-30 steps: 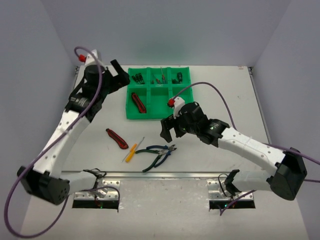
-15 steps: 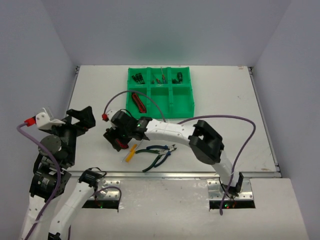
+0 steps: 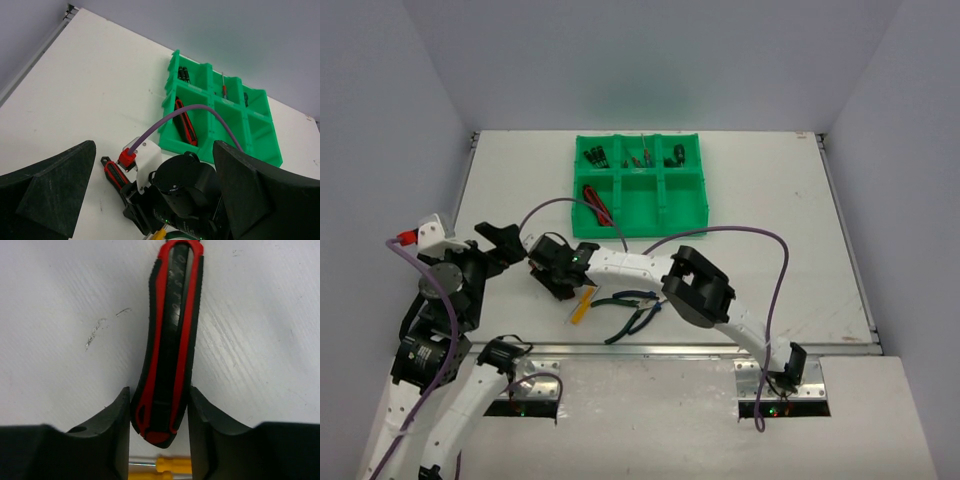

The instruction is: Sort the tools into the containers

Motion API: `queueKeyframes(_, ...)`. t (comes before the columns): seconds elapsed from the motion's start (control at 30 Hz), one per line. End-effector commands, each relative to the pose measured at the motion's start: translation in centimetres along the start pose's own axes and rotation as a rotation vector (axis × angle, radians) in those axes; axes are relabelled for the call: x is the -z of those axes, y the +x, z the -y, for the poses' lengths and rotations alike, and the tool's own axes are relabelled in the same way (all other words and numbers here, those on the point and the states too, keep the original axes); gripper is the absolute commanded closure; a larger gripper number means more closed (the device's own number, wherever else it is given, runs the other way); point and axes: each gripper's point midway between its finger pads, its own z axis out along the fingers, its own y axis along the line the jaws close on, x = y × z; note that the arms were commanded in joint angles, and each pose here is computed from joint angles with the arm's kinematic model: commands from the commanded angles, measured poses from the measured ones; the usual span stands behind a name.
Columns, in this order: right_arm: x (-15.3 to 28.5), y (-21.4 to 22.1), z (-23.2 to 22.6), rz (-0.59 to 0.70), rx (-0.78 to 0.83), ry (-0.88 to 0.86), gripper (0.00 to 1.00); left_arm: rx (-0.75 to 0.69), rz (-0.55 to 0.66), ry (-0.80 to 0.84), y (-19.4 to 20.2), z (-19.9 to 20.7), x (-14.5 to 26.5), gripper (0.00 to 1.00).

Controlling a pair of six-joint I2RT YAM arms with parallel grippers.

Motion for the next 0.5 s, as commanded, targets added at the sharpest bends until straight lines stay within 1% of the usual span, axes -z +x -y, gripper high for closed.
queueKeyframes(0.0, -0.6, 0.5, 0.2, -0.018, -0.018, 0.007, 0.74, 0.017, 0.039, 0.037, -1.0, 0.7, 0.1, 0.00)
queueKeyframes(0.07, -0.1, 0.2, 0.4, 0.000, -0.023, 0.013, 0.86, 0.022, 0.039, 0.039, -1.0, 0.8, 0.2, 0.00)
queueKeyframes(0.13, 1.6, -1.6, 0.2, 0.072, -0.028, -0.005, 0.89, 0.034, 0.030, 0.056, -1.0, 1.2, 0.3, 0.00)
queueKeyframes(0.23, 5.5, -4.3, 0.3, 0.174, -0.020, -0.032, 0.90, 0.077, -0.008, 0.101, -0.8, 2.2, 0.7, 0.00)
queueKeyframes(0.27, 8.1, -5.6, 0.5, 0.222, -0.022, -0.043, 0.91, 0.126, -0.045, 0.137, -0.4, 3.1, 1.1, 0.00)
queueKeyframes(0.3, 10.9, -6.4, 0.9, 0.267, -0.030, -0.045, 0.91, 0.183, -0.051, 0.180, -0.6, 4.0, 1.5, 0.00)
queueKeyframes(0.33, 11.7, -5.8, 1.2, 0.279, -0.034, -0.052, 0.91, 0.226, -0.061, 0.244, -0.4, 5.2, 1.8, 0.00)
queueKeyframes(0.37, 13.1, -6.4, 1.3, 0.324, -0.039, -0.066, 0.91, 0.246, -0.079, 0.294, 0.1, 5.9, 2.2, 0.00)
queueKeyframes(0.4, 15.8, -7.7, 1.5, 0.395, -0.048, -0.079, 0.91, 0.263, -0.104, 0.336, 0.9, 6.6, 2.2, 0.00)
queueKeyframes(0.43, 17.6, -7.1, 2.1, 0.420, -0.057, -0.075, 0.90, 0.308, -0.129, 0.384, 1.7, 7.5, 2.1, 0.00)
queueKeyframes(0.47, 18.3, -5.9, 2.8, 0.416, -0.062, -0.060, 0.90, 0.347, -0.156, 0.419, 2.4, 8.3, 2.0, 0.00)
